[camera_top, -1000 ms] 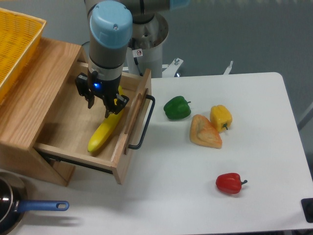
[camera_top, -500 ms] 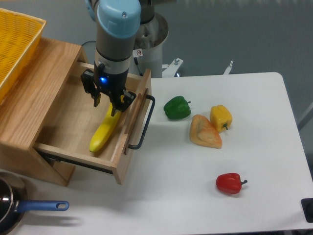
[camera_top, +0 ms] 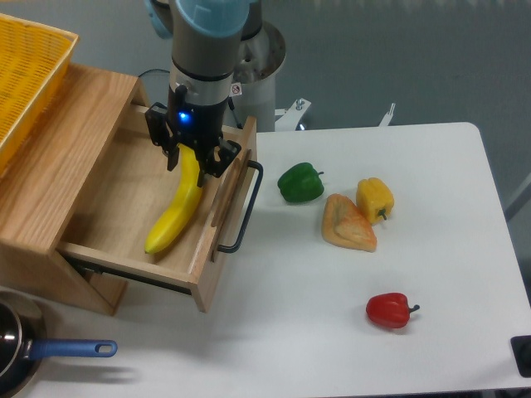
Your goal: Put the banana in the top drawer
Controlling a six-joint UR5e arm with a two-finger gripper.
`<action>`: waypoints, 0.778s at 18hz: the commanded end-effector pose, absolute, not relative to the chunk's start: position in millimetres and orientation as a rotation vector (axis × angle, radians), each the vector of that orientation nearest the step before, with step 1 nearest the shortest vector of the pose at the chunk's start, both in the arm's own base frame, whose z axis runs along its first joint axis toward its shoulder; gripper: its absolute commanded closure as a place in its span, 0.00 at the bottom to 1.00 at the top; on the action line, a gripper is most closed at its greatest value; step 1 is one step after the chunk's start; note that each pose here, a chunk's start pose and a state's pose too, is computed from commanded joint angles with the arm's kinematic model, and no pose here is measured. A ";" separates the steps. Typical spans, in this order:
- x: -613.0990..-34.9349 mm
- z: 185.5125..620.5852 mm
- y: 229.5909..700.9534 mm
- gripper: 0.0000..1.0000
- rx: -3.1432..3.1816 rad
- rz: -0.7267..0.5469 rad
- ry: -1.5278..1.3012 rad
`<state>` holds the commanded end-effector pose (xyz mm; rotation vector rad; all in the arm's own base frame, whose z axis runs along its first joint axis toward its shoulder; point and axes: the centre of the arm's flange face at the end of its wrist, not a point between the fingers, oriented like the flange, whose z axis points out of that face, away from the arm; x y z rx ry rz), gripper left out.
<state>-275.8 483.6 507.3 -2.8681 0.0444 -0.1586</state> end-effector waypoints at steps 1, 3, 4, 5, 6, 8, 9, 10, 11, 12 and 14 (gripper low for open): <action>-283.5 507.5 478.5 0.42 -2.865 -0.147 0.067; -301.0 509.4 468.9 0.42 -2.853 -0.115 0.095; -308.9 509.4 463.8 0.42 -2.852 -0.107 0.108; -316.1 509.8 459.1 0.42 -2.848 -0.094 0.126; -321.2 508.8 455.2 0.42 -2.857 -0.075 0.152; -327.8 508.3 448.4 0.42 -2.920 0.015 0.233; -332.5 509.0 445.5 0.42 -2.953 0.081 0.278; -337.5 510.5 444.0 0.42 -2.969 0.154 0.308; -341.2 510.8 443.5 0.39 -2.980 0.195 0.314; -343.1 507.9 443.8 0.39 -2.989 0.200 0.316; -350.5 504.3 440.1 0.37 -2.994 0.198 0.296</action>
